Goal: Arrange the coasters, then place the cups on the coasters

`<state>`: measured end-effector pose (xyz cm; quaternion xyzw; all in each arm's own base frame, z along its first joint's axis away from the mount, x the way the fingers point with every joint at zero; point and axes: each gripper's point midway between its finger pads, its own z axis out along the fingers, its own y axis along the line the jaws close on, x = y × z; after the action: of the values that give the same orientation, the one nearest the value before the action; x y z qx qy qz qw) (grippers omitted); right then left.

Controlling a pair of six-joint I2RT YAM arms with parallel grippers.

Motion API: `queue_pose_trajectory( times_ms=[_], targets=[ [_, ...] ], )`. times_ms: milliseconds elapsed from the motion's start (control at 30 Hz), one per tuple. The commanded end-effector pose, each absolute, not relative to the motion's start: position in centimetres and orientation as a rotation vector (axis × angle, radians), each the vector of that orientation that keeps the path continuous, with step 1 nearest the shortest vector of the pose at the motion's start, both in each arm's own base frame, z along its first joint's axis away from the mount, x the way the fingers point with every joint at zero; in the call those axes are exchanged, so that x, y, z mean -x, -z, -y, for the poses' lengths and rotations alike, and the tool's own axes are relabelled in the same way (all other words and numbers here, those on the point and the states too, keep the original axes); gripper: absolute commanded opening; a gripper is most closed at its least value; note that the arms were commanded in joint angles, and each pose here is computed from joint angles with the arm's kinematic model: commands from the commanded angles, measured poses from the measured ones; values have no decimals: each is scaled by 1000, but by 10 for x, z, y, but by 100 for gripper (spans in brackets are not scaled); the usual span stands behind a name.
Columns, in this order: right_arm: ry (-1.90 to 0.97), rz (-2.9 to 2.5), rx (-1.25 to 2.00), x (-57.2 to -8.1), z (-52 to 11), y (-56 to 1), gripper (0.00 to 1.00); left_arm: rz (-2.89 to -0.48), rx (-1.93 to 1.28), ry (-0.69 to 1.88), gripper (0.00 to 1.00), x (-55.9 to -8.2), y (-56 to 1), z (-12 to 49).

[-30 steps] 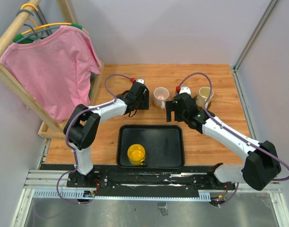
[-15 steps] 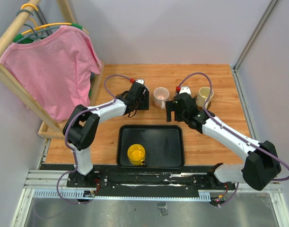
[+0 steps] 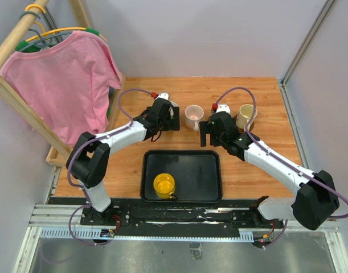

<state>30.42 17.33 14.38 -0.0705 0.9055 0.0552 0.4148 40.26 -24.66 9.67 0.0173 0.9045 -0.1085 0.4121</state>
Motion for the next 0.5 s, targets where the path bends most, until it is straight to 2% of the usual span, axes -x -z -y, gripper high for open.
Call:
queue_pose_trajectory(
  times_ms=[0, 200, 467],
  targets=[
    [-152, -2262, 179, -299, -173, -148, 98, -2198, -23, 272, 100, -399, -132, 237],
    [-149, -2237, 203, -301, -172, -160, 98, -2184, -41, 325, 100, -362, -150, 219],
    [-146, -2259, 248, -301, -175, -153, 98, -2222, -127, 474, 100, -274, -154, 202]
  ],
)
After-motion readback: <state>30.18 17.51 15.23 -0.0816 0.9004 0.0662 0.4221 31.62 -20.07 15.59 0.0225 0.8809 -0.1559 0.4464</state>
